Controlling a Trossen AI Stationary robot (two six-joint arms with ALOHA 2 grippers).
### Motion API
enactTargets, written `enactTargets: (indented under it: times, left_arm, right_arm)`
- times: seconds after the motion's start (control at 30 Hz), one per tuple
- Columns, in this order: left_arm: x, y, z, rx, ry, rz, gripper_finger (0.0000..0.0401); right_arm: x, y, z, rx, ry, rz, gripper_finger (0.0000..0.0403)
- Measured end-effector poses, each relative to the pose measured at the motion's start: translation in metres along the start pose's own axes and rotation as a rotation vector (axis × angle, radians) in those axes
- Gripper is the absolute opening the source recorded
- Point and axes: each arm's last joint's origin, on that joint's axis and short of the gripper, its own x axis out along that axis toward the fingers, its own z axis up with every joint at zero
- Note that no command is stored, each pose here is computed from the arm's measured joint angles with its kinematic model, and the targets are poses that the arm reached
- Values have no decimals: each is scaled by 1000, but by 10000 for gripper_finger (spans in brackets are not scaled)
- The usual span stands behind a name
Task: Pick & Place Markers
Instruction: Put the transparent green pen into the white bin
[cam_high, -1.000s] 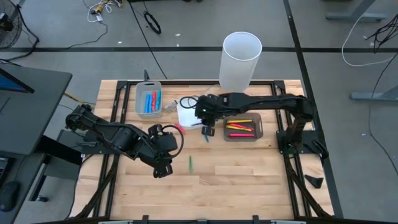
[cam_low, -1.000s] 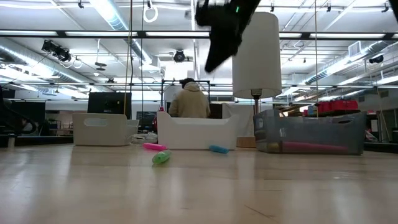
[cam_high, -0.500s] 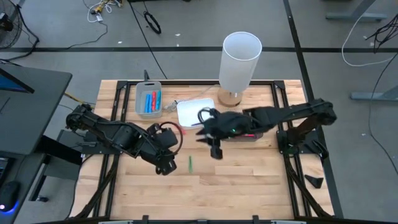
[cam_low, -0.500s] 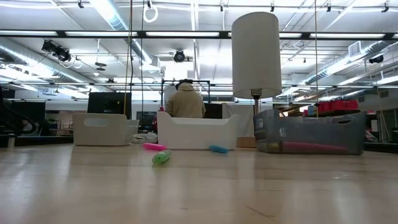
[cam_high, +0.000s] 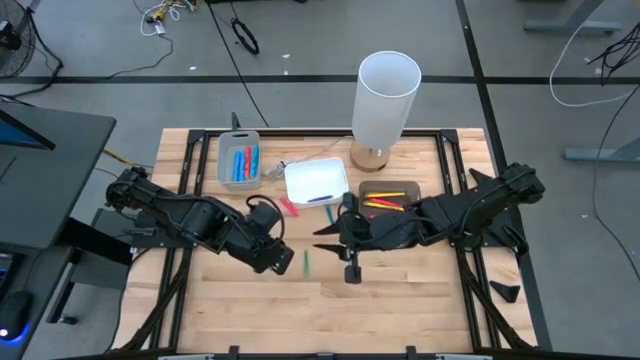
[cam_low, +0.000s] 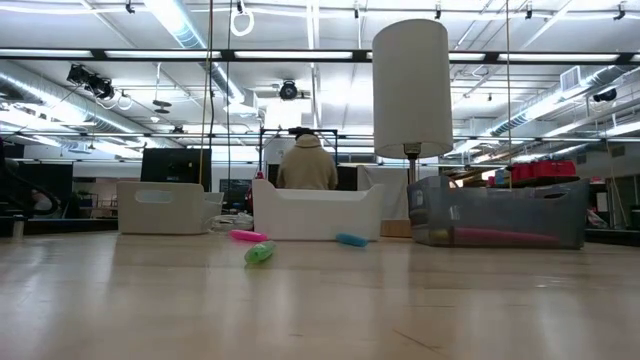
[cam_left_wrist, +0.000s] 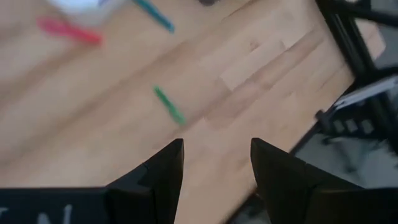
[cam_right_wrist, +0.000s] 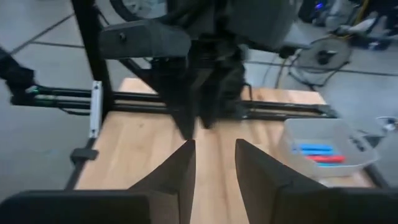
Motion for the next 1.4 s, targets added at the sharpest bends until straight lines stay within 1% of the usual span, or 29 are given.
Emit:
enactTargets:
  times: [0.07,0.13,0.27,0.37,0.47,0.63,0.8,1.0,1.13,1.4]
  left_arm:
    - [0,0,-1,-110,31,-5,193]
    - [0,0,-1,-187,49,-6,193]
    - [1,0,-1,-336,30,1,193]
    - [7,-2,-2,-415,-11,25,193]
    - [21,-5,-1,-464,-28,64,193]
    - [49,-10,-2,-518,-42,139,193]
    - [85,-15,-5,-562,-3,226,193]
    - [130,-18,-9,-575,65,322,193]
    - [158,-16,-8,-586,75,381,193]
    - [199,-10,-3,-572,110,460,193]
  right_arm:
    - [0,-1,0,-15,-6,-23,114]
    - [0,-2,1,-45,-11,-28,114]
    - [-6,-3,5,-168,-25,-19,114]
    - [-17,-5,9,-221,-43,2,114]
    - [-33,-10,14,-233,-54,47,114]
    - [-61,-18,20,-231,-70,116,114]
    - [-85,-28,21,-208,-46,127,114]
    - [-105,-36,22,-196,-49,127,114]
    - [-117,-41,24,-190,-68,126,114]
    - [-137,-49,28,-175,-110,124,114]
